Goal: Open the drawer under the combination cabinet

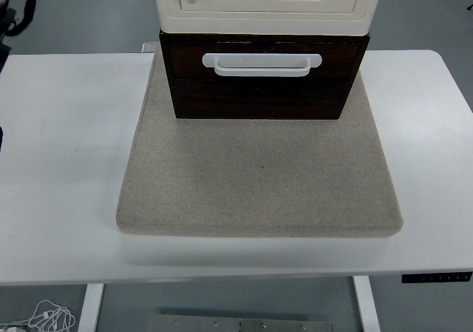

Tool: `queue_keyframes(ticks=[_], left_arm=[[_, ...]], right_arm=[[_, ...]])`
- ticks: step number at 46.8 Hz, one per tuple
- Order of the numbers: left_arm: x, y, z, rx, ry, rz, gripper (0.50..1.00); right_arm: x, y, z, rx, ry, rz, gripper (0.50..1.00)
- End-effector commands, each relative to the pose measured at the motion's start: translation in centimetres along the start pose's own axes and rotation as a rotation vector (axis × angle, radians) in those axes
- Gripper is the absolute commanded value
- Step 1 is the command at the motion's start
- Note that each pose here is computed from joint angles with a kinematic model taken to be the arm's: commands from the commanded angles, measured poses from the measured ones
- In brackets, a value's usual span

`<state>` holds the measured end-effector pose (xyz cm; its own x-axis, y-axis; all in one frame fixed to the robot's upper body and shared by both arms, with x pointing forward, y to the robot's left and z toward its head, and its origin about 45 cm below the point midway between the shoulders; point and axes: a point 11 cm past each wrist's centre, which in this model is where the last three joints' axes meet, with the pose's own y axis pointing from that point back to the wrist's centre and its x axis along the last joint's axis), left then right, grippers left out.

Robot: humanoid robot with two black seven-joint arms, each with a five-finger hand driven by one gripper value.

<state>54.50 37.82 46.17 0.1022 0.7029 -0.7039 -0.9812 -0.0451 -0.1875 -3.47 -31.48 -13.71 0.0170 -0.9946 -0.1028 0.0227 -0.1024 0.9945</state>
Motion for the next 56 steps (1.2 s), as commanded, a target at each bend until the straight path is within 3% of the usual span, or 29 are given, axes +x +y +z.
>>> queue_keyframes(ticks=[1, 13, 28, 41, 45, 56], left_arm=[[-2.6, -0.5, 2.8, -0.040, -0.055, -0.043, 1.000], [-12.2, -0.6, 9.0, -0.123, -0.233, -0.214, 1.000], [-23.0, 1.2, 10.1, -0.142, -0.443, -0.439, 1.000], [-31.4, 5.6, 5.2, -0.115, -0.677, -0.722, 1.000], [-32.9, 7.0, 3.6, -0.111, -0.744, -0.792, 1.000], [-35.0, 10.6, -2.7, 0.023, -0.965, -0.952, 1.000]], right_arm=[[0.0, 0.0, 0.0, 0.000, 0.000, 0.000, 0.926], [0.0, 0.0, 0.0, 0.000, 0.000, 0.000, 0.926], [0.0, 0.0, 0.0, 0.000, 0.000, 0.000, 0.926], [0.0, 0.0, 0.0, 0.000, 0.000, 0.000, 0.926], [0.0, 0.0, 0.0, 0.000, 0.000, 0.000, 0.926], [0.0, 0.0, 0.0, 0.000, 0.000, 0.000, 0.926]])
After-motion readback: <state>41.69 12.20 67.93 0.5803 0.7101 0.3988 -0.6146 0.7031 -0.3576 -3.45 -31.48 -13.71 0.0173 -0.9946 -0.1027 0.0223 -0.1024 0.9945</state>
